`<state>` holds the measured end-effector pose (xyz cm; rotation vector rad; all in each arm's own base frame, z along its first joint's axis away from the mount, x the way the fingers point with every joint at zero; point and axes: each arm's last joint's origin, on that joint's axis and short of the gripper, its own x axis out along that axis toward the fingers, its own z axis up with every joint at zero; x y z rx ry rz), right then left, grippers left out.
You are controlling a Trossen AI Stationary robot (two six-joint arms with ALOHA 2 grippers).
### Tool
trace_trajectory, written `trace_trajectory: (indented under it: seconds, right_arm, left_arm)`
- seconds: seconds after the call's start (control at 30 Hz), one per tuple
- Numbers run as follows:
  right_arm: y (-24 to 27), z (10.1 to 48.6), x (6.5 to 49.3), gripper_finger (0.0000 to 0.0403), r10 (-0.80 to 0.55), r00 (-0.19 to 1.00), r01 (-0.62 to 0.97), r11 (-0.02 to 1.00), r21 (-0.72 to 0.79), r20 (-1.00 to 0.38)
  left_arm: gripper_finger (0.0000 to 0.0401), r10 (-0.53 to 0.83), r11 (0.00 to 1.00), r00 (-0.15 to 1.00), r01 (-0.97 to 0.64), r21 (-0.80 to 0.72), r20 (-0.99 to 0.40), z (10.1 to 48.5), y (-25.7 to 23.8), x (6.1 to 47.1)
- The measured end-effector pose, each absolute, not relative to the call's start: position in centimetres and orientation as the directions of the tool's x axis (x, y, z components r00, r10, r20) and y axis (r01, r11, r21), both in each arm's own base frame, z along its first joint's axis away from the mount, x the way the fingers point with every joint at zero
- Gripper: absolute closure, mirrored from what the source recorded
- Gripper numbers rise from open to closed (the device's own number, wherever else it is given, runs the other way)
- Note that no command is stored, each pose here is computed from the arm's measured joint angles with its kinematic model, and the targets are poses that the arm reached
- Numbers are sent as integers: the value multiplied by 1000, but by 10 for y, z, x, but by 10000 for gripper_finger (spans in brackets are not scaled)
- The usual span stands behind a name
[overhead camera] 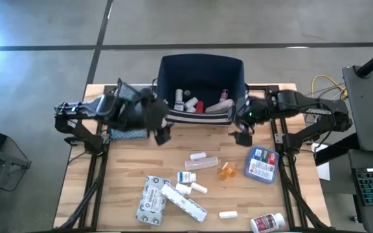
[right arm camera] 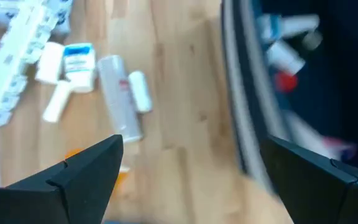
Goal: Pick & place medical supplies in basket/bin
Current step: Put the yellow pill bottle into the bin
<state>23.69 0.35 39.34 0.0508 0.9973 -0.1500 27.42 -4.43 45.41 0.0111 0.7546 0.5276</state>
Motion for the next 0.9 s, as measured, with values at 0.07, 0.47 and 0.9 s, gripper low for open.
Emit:
trace_trajectory:
  seconds: [0.07, 0.47, 0.9]
  right_arm:
    - [9, 386, 236, 35, -90, 502, 200, 980, 14, -860]
    - [72, 279, 217, 35, 82, 150, 448, 883, 142, -985]
    - [110, 207, 208, 35, 33, 333, 566, 793, 227, -942]
  left_arm:
    - [70, 469, 863, 579, -462, 206, -667, 444, -56, 270]
    - [70, 481, 849, 457, -457, 266, -749, 379, -83, 250]
    - [77, 458, 841, 492, -510, 181, -741, 379, -77, 217]
